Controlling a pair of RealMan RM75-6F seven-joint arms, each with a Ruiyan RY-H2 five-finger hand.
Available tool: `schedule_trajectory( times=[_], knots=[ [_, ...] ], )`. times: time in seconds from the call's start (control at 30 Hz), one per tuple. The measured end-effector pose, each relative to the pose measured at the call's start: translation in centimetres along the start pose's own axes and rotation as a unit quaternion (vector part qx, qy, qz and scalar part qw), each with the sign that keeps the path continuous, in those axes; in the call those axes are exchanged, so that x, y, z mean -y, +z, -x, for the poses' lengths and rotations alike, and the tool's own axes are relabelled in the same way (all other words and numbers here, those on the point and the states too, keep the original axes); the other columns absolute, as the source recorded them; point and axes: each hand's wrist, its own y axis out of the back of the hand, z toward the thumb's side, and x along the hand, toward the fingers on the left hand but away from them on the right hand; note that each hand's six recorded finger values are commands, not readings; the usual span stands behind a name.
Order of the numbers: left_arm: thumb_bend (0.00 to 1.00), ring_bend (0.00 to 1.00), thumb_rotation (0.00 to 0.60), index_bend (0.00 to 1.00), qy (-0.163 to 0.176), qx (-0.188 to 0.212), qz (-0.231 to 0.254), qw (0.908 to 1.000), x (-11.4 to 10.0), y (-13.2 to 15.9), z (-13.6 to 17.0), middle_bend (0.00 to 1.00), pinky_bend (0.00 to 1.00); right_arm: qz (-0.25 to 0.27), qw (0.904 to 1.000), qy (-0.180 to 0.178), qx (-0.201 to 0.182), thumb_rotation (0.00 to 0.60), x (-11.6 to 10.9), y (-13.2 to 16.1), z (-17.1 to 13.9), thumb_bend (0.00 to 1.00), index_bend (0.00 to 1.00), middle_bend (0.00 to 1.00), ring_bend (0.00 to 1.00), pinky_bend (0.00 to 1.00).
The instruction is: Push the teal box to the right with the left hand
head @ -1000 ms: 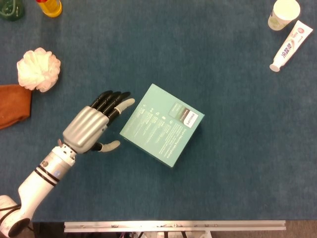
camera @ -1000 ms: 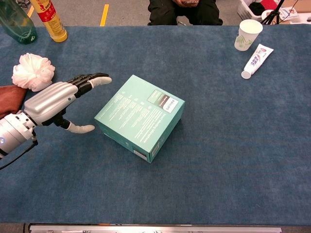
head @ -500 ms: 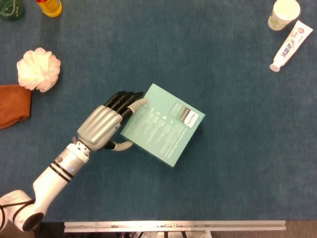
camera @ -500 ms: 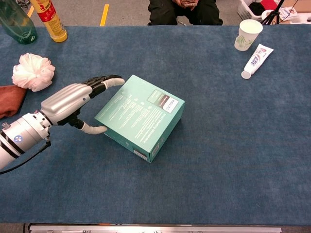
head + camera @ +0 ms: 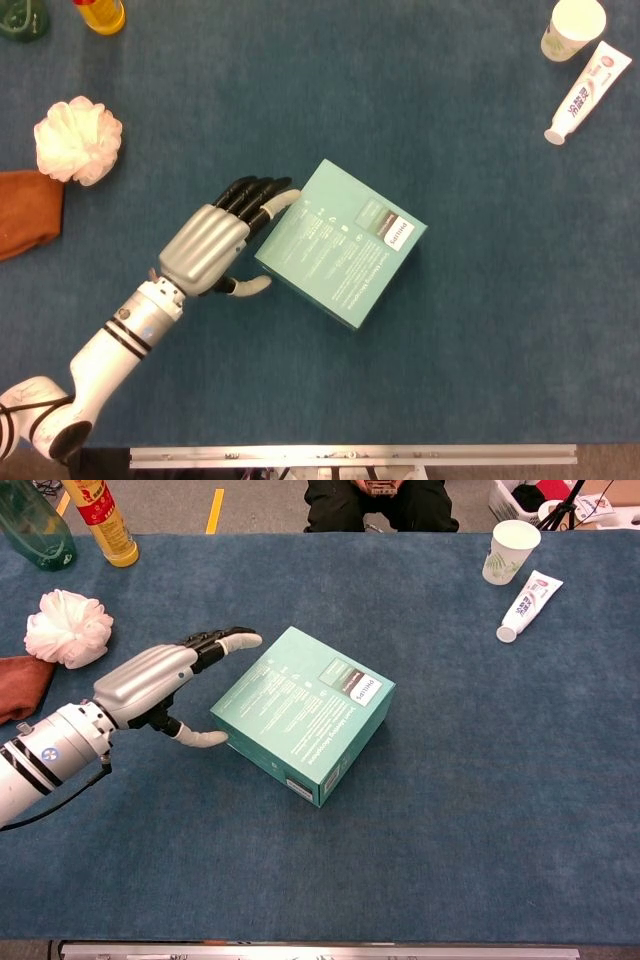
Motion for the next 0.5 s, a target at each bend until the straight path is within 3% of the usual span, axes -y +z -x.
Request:
schedule_trajectory(
  times=[0.17, 0.5],
  knots=[
    [0.20, 0.00, 0.600, 0.00, -0.004, -0.006, -0.006, 1.0000, 0.1, -0.1, 0.8, 0.00, 0.06, 0.004, 1.0000, 0.002, -0.002, 0.600, 0.2, 0.2, 0.1, 0.12, 0.29, 0.50, 0.41, 0.28],
    [0.20, 0.00, 0.600, 0.00, -0.006, 0.000, 0.016, 0.9998, 0.8, 0.7, -0.8, 0.00, 0.06, 0.005, 1.0000, 0.001, 0.007, 0.600, 0.1, -0.5, -0.2, 0.12, 0.29, 0.50, 0.41, 0.28]
  ],
)
